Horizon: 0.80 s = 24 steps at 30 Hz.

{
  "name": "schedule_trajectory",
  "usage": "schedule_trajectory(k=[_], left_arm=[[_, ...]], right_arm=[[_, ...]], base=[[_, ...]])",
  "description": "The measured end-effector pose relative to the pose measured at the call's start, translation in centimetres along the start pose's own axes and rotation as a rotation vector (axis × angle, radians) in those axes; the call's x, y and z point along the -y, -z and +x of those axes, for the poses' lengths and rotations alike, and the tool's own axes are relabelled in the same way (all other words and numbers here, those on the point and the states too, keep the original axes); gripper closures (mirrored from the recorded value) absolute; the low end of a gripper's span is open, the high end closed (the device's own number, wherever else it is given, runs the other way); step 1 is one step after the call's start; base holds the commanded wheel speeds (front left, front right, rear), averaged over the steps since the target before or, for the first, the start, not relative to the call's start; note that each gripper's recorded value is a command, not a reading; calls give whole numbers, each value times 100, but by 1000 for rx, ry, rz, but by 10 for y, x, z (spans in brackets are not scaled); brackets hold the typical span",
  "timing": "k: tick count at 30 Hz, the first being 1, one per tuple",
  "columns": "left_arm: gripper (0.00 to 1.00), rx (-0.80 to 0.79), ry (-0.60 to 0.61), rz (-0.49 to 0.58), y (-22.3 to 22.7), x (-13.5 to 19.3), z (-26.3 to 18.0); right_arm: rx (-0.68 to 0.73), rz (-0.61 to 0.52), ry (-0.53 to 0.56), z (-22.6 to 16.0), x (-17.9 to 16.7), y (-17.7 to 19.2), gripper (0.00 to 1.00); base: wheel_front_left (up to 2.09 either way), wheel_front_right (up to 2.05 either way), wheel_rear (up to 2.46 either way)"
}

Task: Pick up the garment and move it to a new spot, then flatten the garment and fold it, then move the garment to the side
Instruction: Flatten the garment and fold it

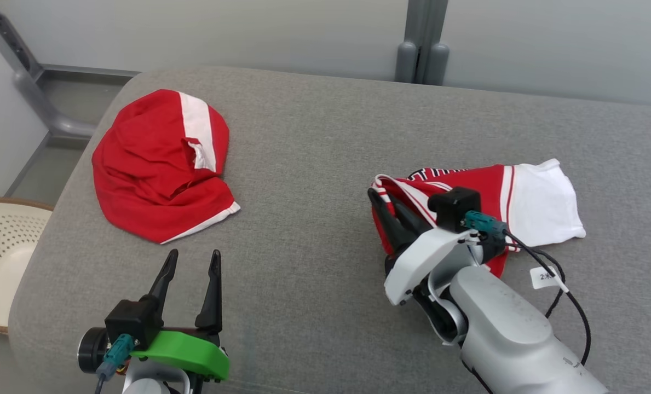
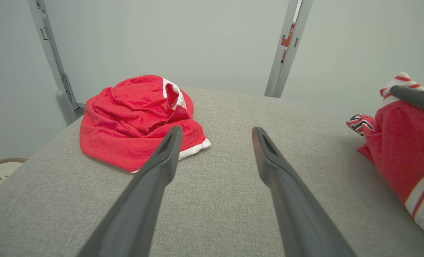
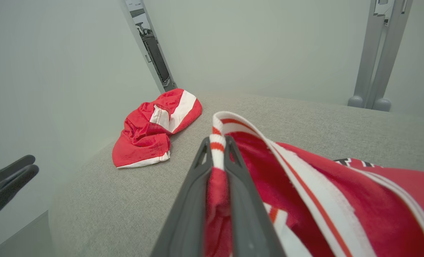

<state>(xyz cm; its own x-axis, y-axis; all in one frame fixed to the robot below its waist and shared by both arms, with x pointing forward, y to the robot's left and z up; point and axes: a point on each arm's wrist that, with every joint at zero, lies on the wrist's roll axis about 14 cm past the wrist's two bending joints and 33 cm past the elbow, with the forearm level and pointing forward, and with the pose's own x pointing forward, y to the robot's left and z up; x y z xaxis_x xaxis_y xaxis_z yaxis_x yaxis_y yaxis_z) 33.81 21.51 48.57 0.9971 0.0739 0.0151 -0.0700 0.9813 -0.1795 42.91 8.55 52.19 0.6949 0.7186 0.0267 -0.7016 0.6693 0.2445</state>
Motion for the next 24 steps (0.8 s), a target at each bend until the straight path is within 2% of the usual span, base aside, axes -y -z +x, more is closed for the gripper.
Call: schedule_trajectory(k=[7, 8, 9, 10, 13, 15, 20, 24], left_arm=[[0, -10, -39, 1, 2, -12, -5], [0, -13, -41, 2, 3, -12, -5], [0, -17, -44, 2, 4, -13, -6], [0, -20, -45, 0, 5, -13, -6], [0, -22, -38, -1, 6, -11, -4], [0, -20, -32, -1, 5, -9, -3], [0, -18, -9, -2, 6, -2, 0], [0, -19, 13, -4, 7, 5, 0]], right_arm=[[-101, 51, -146, 9, -46, 36, 100], [-113, 53, -151, 9, -48, 40, 82], [-126, 53, -155, 9, -48, 44, 51], [-141, 54, -158, 8, -49, 49, 0], [-149, 58, -148, 7, -46, 50, 0], [-116, 50, -124, 11, -37, 38, 0], [-33, -8, -4, 8, 3, 7, 0], [28, -61, 117, -12, 44, -15, 0]], base=[[0, 0, 0], [0, 0, 0], [0, 0, 0], [0, 0, 0], [0, 0, 0], [0, 0, 0], [0, 0, 0], [0, 0, 0]])
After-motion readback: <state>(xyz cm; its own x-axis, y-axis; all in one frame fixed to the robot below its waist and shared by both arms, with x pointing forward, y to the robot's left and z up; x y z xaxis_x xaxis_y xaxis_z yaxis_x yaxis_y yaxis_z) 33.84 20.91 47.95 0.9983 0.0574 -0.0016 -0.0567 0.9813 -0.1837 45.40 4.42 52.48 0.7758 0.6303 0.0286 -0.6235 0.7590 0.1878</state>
